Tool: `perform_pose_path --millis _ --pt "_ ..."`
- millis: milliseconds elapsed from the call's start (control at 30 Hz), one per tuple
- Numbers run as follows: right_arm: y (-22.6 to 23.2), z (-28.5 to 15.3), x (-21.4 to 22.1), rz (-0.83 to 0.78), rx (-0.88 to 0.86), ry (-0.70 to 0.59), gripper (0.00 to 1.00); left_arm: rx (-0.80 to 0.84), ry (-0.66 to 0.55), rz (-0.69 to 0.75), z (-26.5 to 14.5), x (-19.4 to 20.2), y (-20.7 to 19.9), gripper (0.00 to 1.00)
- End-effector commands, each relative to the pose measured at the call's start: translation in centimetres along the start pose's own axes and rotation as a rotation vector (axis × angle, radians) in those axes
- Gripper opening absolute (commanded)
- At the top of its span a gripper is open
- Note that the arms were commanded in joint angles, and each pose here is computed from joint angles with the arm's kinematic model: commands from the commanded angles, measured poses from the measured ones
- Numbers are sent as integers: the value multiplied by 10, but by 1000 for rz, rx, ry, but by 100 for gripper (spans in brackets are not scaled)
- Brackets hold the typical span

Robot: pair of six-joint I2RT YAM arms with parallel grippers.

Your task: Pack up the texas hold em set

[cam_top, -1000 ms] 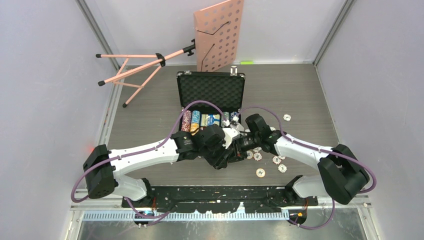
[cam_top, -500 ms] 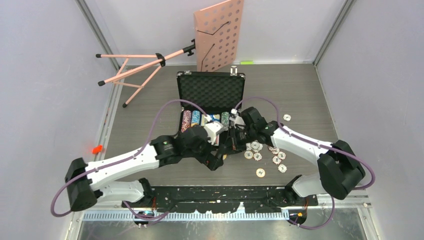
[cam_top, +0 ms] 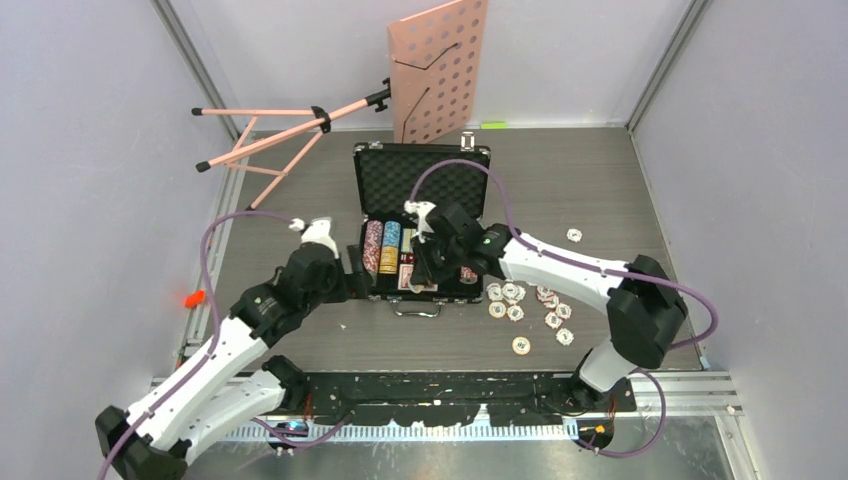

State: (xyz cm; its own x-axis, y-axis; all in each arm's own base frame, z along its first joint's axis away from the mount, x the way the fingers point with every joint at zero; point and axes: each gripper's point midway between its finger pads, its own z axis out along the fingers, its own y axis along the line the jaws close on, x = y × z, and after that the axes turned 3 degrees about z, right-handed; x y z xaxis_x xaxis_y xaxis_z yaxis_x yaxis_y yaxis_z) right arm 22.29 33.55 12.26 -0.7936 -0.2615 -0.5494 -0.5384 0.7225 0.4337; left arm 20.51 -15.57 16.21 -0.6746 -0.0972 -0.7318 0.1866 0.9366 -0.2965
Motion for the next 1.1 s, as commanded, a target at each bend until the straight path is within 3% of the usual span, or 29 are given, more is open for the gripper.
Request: perform_pose_path --millis 0,133,200,300,367,400,800,1067 --pt "18 9 -51 -222 -30 -98 1 -152 -79 -141 -12 0 45 81" --pt "24 34 -48 -354 -44 -36 1 -178 -129 -191 -15 4 59 71" --pt "24 44 -49 -433 -7 -35 1 -180 -132 -196 -15 7 61 60" --pt "25 57 -47 -556 38 -20 1 -191 -128 -197 -14 10 64 32" --pt "26 66 -45 -613 56 -9 1 -198 -125 -195 -14 12 66 7" --pt "28 70 -44 -638 59 -1 1 -198 -126 -195 -14 12 66 0" --pt "24 99 -38 -704 99 34 1 -159 -87 -196 1 22 58 0" --pt "10 107 -56 -720 211 -26 1 -108 -61 -198 11 26 47 0"
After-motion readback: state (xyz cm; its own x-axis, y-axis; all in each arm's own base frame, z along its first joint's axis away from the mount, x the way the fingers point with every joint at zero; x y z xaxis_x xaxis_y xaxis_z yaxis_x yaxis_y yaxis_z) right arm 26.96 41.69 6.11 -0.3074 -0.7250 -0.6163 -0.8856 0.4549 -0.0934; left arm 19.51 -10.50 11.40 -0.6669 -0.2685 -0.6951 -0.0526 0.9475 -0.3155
